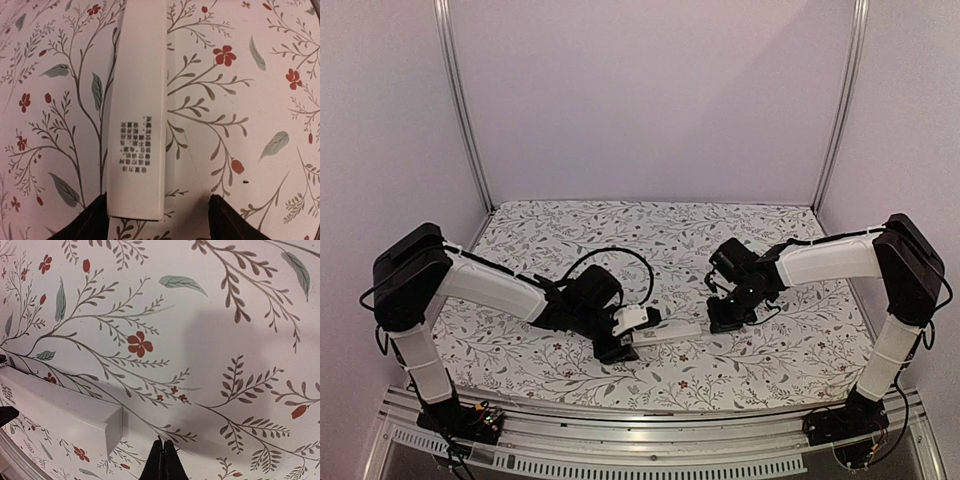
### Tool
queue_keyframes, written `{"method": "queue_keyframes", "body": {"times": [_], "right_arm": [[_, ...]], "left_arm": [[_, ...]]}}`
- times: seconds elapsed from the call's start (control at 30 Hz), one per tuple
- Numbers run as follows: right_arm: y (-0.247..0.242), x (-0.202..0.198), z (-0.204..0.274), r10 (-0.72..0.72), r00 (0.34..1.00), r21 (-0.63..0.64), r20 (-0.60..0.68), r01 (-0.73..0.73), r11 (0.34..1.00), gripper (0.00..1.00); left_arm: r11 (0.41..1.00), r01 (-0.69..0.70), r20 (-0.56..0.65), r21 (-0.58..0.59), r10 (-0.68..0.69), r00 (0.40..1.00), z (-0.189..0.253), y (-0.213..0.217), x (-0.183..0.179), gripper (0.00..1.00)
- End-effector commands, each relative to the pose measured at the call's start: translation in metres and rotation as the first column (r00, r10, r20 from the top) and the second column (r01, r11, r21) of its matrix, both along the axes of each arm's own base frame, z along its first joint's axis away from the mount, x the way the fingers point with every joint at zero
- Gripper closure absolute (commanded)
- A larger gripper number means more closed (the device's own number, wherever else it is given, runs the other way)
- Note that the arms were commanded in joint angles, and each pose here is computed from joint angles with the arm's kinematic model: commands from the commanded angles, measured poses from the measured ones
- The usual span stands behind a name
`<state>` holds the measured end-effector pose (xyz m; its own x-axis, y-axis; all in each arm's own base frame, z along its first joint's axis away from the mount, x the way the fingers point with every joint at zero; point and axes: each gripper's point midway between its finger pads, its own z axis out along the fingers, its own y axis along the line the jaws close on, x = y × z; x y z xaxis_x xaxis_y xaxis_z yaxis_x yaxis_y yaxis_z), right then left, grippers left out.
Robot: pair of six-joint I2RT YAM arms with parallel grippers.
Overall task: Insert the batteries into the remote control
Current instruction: Load the battery cover onto the remote control without the battery cover.
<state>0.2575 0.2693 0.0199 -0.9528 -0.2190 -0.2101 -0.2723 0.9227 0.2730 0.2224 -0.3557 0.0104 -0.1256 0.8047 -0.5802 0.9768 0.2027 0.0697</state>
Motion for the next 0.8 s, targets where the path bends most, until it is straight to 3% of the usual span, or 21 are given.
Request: {"method": "queue_keyframes", "body": {"times": [0.0, 0.27, 0.43, 0.77], "right_arm": [[0.009, 0.002, 0.011, 0.024, 0.999, 0.038, 0.033, -0.025, 0.999, 1.00], [0.012, 0.002, 0.007, 0.036, 0.999, 0.060, 0.040, -0.038, 0.997, 1.00], [0.010, -0.001, 0.005, 0.023, 0.999, 0.028, 0.045, -0.024, 0.999, 1.00], [0.019, -0.003, 0.006, 0.023, 0.999, 0.025, 0.042, -0.024, 0.999, 1.00]], "left_arm": [[1.000, -0.009, -0.002, 0.023, 0.009, 1.000, -0.005, 0.016, 0.002, 0.32], [0.991, -0.010, -0.034, 0.131, 0.015, 0.999, -0.025, 0.021, 0.006, 0.41], [0.992, -0.009, -0.035, 0.124, 0.013, 0.999, -0.022, 0.022, 0.004, 0.52], [0.993, -0.002, -0.045, 0.117, 0.007, 0.999, -0.023, 0.020, 0.001, 0.62]]}}
